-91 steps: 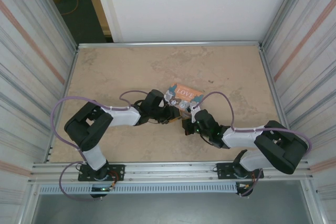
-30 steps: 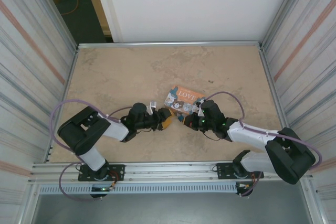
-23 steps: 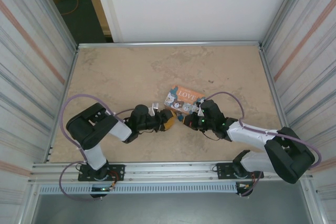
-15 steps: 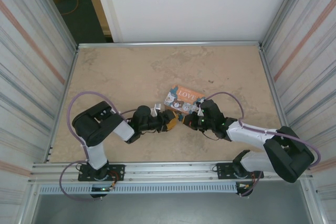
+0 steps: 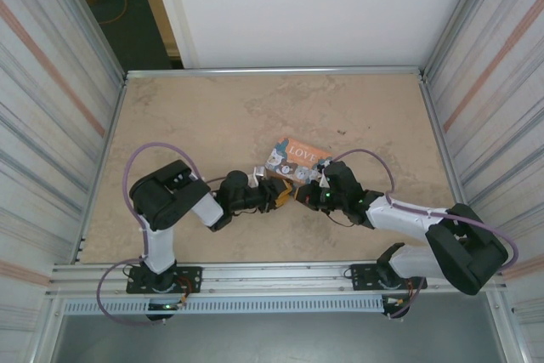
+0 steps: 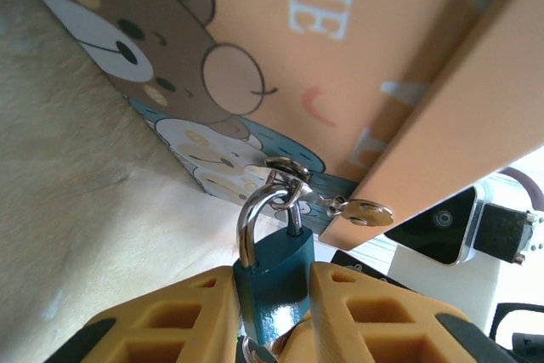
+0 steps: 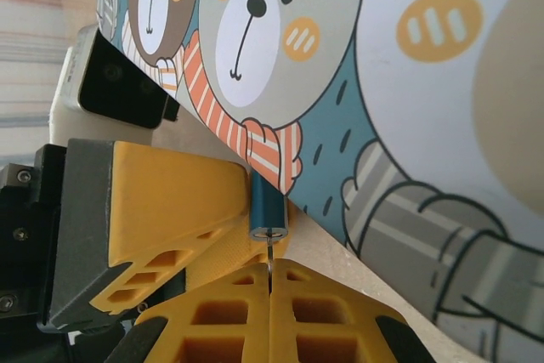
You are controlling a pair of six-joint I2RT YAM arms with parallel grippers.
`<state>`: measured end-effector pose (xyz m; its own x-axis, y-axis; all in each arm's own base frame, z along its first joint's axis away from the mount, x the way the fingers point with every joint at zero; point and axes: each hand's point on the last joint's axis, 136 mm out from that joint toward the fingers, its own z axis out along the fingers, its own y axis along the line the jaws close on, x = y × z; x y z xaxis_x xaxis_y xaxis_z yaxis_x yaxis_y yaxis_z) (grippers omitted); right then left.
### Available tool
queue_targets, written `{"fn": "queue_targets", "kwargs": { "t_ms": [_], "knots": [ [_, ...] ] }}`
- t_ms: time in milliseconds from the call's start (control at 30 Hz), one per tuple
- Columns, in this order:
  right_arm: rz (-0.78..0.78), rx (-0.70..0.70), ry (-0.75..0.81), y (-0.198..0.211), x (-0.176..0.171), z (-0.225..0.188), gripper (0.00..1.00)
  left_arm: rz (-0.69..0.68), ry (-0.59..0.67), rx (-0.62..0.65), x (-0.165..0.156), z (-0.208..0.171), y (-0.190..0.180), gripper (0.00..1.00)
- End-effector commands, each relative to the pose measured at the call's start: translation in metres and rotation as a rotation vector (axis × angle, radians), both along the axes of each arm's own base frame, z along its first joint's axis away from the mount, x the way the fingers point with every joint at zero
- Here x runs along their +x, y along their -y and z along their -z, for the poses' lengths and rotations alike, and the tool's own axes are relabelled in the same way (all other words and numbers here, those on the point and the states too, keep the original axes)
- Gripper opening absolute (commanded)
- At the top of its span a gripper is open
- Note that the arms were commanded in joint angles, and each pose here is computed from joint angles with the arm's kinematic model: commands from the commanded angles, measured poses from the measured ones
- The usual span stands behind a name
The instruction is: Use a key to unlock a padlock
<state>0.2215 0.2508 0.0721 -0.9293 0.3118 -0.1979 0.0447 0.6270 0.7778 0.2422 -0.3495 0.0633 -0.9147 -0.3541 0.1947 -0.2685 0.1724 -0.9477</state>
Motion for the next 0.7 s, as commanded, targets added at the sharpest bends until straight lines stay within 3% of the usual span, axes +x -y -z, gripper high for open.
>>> {"fn": "queue_targets", "kwargs": {
  "t_ms": [0, 167, 367, 667],
  "knots": [
    [-0.006, 0.063, 0.031, -0.014, 0.007, -0.019, 0.00, -0.005, 0.017, -0.029, 0.003, -0.005, 0.007, 0.29],
    [-0.004, 0.067, 0.033, -0.016, 0.008, -0.021, 0.00, -0.018, 0.020, -0.032, 0.006, -0.005, 0.008, 0.25],
    [-0.002, 0.075, 0.032, -0.016, 0.007, -0.023, 0.00, -0.030, 0.038, -0.019, 0.008, -0.004, 0.006, 0.13],
    [-0.021, 0.003, 0.089, 0.005, 0.001, -0.028, 0.19, -0.042, 0.090, 0.054, 0.008, -0.020, -0.004, 0.00]
  ]
}}
